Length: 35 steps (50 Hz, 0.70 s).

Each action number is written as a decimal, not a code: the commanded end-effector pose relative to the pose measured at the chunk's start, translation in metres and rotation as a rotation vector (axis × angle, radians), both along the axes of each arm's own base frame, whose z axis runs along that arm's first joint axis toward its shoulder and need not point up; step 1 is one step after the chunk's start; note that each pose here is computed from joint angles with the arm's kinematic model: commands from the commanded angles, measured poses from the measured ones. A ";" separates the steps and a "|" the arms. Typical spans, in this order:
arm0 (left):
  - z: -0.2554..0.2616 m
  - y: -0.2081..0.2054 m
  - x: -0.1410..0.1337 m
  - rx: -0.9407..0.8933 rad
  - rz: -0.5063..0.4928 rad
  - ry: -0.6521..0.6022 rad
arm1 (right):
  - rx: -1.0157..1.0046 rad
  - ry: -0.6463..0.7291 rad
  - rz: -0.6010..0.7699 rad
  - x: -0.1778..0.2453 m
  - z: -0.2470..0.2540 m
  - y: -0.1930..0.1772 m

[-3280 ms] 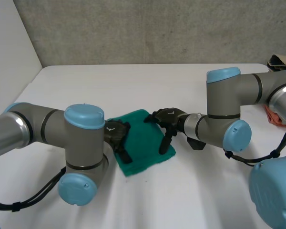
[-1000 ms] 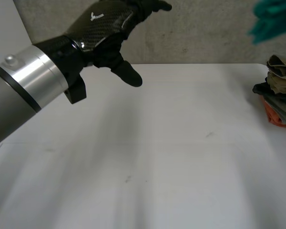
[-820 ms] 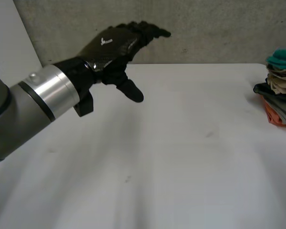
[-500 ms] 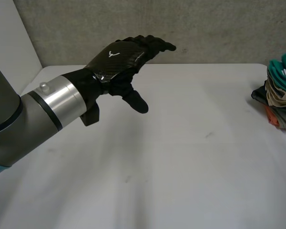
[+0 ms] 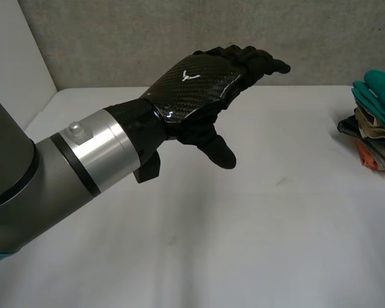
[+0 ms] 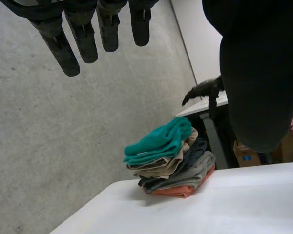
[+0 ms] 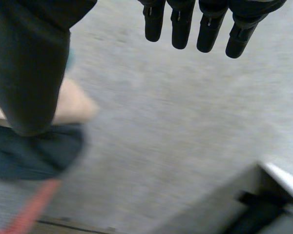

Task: Fold the laundry.

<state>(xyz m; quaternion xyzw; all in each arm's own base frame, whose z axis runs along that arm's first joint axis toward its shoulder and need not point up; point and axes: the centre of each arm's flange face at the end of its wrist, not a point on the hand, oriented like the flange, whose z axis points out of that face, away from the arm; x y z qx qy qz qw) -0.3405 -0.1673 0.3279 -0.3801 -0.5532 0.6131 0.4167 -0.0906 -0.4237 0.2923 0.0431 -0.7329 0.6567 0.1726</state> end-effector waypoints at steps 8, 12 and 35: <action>0.048 -0.002 0.002 -0.127 0.040 0.111 | -0.492 0.325 -0.148 0.025 0.131 -0.007; 0.074 -0.011 0.013 -0.167 0.184 0.181 | -0.661 0.315 0.038 0.106 0.161 0.011; -0.064 -0.157 0.237 0.030 1.219 -0.461 | -0.171 -0.022 0.851 0.332 -0.010 0.133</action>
